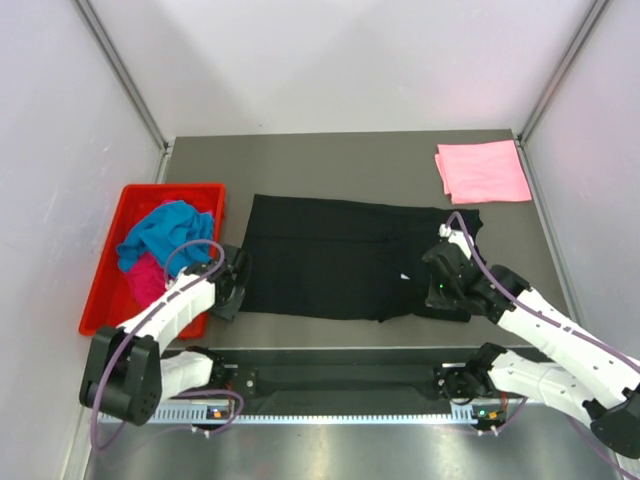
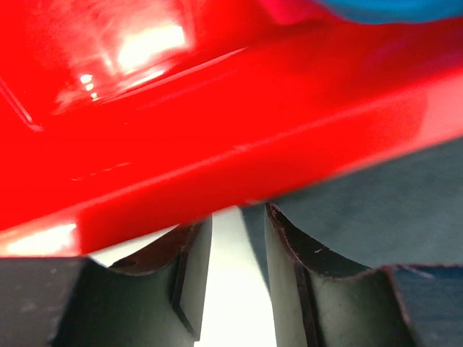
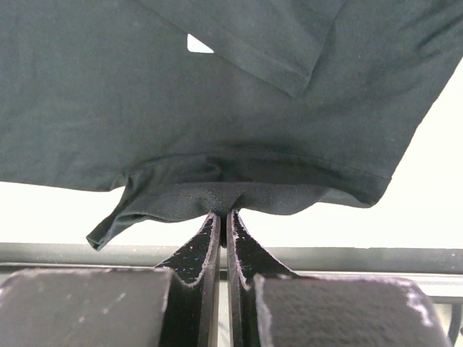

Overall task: Fold and stack the t-shirts
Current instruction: Fold the tshirt

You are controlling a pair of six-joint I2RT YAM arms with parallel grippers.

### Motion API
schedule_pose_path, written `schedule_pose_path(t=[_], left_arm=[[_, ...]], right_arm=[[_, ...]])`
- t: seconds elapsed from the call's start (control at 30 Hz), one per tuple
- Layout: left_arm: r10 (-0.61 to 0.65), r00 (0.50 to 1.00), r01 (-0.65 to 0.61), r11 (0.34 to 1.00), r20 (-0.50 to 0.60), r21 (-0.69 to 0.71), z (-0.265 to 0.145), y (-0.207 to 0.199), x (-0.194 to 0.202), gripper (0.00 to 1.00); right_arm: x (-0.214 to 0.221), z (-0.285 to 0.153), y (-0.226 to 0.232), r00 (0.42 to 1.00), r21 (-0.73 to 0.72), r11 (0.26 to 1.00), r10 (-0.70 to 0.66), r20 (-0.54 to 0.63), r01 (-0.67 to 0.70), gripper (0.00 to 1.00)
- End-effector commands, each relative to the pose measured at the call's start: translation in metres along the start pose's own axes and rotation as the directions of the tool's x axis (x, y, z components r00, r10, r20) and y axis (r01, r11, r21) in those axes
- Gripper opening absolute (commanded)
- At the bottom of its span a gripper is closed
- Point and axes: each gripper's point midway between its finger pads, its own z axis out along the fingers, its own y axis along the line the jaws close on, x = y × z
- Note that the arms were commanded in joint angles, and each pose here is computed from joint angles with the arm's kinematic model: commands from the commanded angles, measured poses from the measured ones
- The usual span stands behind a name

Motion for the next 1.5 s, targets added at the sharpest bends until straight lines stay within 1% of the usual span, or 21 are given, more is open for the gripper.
schedule_pose_path(t=[0.0,0.17,0.3,0.47,0.57,0.67,0.77,0.8,0.87,0.9,0.93,1.0,1.07,1.1,1.27,1.47], left_arm=[[-0.037,0.999,0.037,0.999,-0.016,-0.020,0.006,0.004,0.006,0.40],[-0.061,0.998,0.060,0.998,-0.030,-0.037,0.016,0.013,0.013,0.40],[-0.070,0.997,0.070,0.997,-0.019,-0.026,0.020,0.015,0.013,0.39],[-0.064,0.998,0.064,0.998,-0.003,-0.004,0.018,0.012,0.009,0.38],[-0.060,0.998,0.060,0.998,0.001,0.027,0.017,0.005,0.007,0.41],[-0.058,0.998,0.058,0.998,-0.001,0.026,0.016,0.004,0.007,0.40],[-0.060,0.998,0.060,0.998,-0.006,0.004,0.017,0.008,0.009,0.30],[-0.061,0.998,0.061,0.998,-0.009,-0.001,0.018,0.009,0.010,0.24],[-0.059,0.998,0.059,0.998,-0.014,-0.003,0.018,0.010,0.011,0.15],[-0.057,0.998,0.057,0.998,-0.011,0.000,0.015,0.009,0.009,0.02],[-0.055,0.998,0.055,0.998,-0.008,0.003,0.012,0.008,0.007,0.00],[-0.035,0.999,0.034,0.998,0.020,0.054,0.002,-0.006,-0.002,0.00],[-0.018,0.999,0.015,0.997,0.046,0.070,-0.005,-0.011,-0.010,0.00],[-0.022,0.998,0.015,0.995,0.063,0.098,-0.011,-0.020,-0.016,0.00],[-0.004,0.998,-0.005,0.990,0.062,0.139,-0.022,-0.039,-0.019,0.00],[-0.005,0.995,-0.013,0.984,0.097,0.176,-0.032,-0.057,-0.030,0.00]], right_arm=[[-0.006,-0.001,0.003,1.000,-0.030,1.000,0.009,0.029,-0.008,0.00],[-0.005,-0.002,0.004,1.000,-0.037,0.999,0.007,0.023,-0.006,0.00],[-0.004,-0.006,0.003,1.000,-0.042,0.999,0.011,0.023,-0.010,0.00],[-0.003,-0.008,0.000,1.000,-0.040,0.999,0.013,0.025,-0.012,0.00],[-0.003,-0.010,0.000,1.000,-0.046,0.999,0.017,0.025,-0.016,0.00],[-0.005,-0.012,0.001,0.999,-0.061,0.998,0.035,0.035,-0.033,0.00],[-0.005,-0.015,0.001,0.999,-0.065,0.997,0.034,0.039,-0.032,0.00],[-0.005,-0.015,0.000,0.999,-0.059,0.998,0.034,0.040,-0.031,0.00],[-0.004,-0.014,-0.004,0.998,-0.038,0.999,0.039,0.042,-0.037,0.00],[-0.004,-0.012,-0.005,0.998,-0.033,0.999,0.036,0.041,-0.035,0.00],[-0.004,-0.011,-0.006,0.998,-0.022,0.999,0.037,0.043,-0.036,0.00],[-0.007,-0.012,-0.007,0.998,-0.010,0.999,0.035,0.046,-0.034,0.00],[-0.016,-0.015,-0.009,0.997,0.012,0.999,0.034,0.075,-0.035,0.00],[-0.019,-0.015,-0.011,0.996,0.031,0.999,0.032,0.087,-0.035,0.00],[-0.037,-0.022,-0.007,0.992,0.040,0.999,0.032,0.124,-0.037,0.00],[-0.053,-0.027,-0.009,0.986,0.079,0.996,0.020,0.167,-0.034,0.00]])
